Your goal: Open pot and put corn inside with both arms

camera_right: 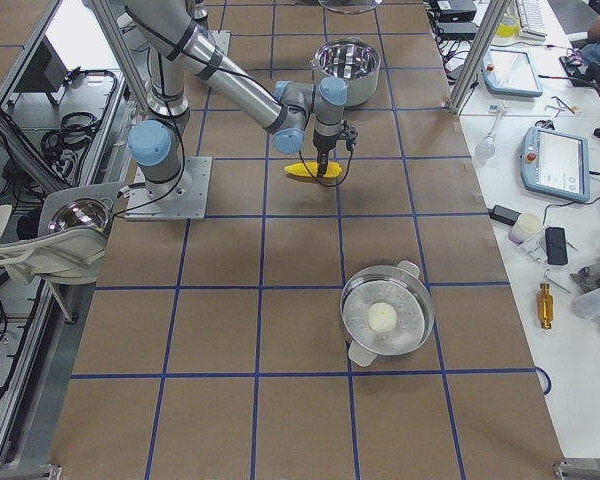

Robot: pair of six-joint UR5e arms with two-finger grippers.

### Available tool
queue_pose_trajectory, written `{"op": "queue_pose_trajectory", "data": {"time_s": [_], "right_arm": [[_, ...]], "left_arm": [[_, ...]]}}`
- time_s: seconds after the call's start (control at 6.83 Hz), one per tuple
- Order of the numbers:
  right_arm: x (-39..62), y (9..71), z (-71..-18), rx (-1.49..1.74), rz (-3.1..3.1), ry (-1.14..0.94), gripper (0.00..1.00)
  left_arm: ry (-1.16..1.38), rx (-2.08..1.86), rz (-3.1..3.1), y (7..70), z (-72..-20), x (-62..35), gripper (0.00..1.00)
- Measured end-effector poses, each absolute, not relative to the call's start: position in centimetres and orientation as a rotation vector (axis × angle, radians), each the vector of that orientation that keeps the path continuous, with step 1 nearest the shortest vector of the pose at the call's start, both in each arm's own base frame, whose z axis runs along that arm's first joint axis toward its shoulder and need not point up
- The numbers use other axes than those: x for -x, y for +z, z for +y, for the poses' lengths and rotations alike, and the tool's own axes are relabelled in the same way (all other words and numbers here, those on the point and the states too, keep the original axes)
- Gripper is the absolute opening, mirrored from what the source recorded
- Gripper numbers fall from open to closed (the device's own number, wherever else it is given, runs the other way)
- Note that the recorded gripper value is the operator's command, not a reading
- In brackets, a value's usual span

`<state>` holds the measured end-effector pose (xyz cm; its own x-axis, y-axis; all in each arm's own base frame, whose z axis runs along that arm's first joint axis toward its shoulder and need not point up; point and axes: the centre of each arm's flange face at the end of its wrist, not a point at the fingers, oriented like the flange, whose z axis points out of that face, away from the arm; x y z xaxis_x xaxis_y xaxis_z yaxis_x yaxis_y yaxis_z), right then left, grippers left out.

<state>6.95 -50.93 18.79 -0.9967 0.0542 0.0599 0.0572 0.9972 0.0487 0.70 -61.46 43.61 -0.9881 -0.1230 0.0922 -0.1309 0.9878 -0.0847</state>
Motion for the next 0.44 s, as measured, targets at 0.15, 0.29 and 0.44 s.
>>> {"op": "queue_pose_trajectory", "data": {"time_s": [0.15, 0.29, 0.44], "right_arm": [[-6.9, 18.9, -51.1, 0.092, -3.081, -0.069, 0.00], [-6.9, 19.3, -51.5, 0.097, -3.081, -0.048, 0.00], [-6.8, 20.4, -52.4, 0.104, -3.076, -0.004, 0.00]], "left_arm": [[0.088, -0.144, -3.049, 41.5, -60.9, -5.8, 0.01], [0.046, -0.074, -3.045, 38.9, -60.4, -10.0, 0.01], [0.029, 0.001, -3.058, 36.3, -60.0, -13.1, 0.00]]}}
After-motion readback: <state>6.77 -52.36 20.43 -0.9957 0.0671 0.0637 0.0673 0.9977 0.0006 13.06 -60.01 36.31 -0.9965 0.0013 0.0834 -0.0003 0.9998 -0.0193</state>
